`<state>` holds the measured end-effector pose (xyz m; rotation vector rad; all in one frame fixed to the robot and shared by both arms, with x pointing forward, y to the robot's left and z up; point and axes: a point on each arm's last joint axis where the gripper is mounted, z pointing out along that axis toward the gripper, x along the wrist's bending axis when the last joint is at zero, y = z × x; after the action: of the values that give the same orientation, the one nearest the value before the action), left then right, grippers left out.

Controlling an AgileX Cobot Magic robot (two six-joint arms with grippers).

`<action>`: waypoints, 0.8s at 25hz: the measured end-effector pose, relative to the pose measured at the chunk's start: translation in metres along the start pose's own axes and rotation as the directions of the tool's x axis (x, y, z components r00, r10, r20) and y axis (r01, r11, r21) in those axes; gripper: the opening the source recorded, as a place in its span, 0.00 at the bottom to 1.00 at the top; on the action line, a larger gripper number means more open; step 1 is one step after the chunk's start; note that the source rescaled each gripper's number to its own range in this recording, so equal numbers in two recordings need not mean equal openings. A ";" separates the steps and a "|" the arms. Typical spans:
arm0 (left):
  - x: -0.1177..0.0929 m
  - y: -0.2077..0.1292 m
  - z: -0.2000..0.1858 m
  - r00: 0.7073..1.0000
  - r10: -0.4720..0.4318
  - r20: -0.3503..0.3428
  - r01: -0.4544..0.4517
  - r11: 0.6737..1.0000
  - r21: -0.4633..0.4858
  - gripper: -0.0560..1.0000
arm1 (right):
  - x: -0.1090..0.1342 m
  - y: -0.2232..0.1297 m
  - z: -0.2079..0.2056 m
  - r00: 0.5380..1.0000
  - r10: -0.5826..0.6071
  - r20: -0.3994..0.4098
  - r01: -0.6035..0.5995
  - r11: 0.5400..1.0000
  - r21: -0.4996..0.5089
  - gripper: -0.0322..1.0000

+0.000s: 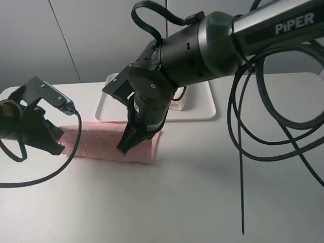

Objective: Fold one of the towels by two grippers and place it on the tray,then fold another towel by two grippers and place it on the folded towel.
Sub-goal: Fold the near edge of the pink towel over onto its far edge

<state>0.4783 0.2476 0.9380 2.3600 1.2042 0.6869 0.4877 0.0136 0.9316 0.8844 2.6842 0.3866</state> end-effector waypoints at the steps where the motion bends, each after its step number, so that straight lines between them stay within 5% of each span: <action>1: 0.001 0.001 0.000 1.000 -0.003 -0.006 0.003 1.000 -0.016 0.06 | -0.002 0.000 0.001 1.000 0.011 0.010 -0.011 1.000 -0.004 0.04; 4: 0.002 0.005 0.000 1.000 -0.009 -0.020 0.008 0.999 -0.053 0.12 | -0.006 0.001 0.005 0.998 0.057 0.024 -0.057 0.998 -0.016 0.04; 13: 0.000 0.002 0.024 0.999 -0.039 -0.012 0.038 0.997 -0.061 0.52 | -0.023 -0.002 0.028 0.973 0.225 0.057 -0.224 0.974 -0.024 0.08; 16: 0.002 0.004 0.025 0.998 -0.060 -0.025 0.058 0.994 -0.094 0.55 | -0.025 -0.001 0.032 0.964 0.254 0.076 -0.251 0.967 -0.048 0.25; 20: 0.008 0.003 0.025 0.992 -0.117 -0.044 0.112 0.988 -0.110 0.65 | -0.029 0.000 0.034 0.942 0.314 0.116 -0.306 0.949 -0.078 0.62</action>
<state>0.4994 0.2496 0.9214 2.1797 1.2808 0.7571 0.5217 0.0009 0.9059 1.2736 2.4064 0.4577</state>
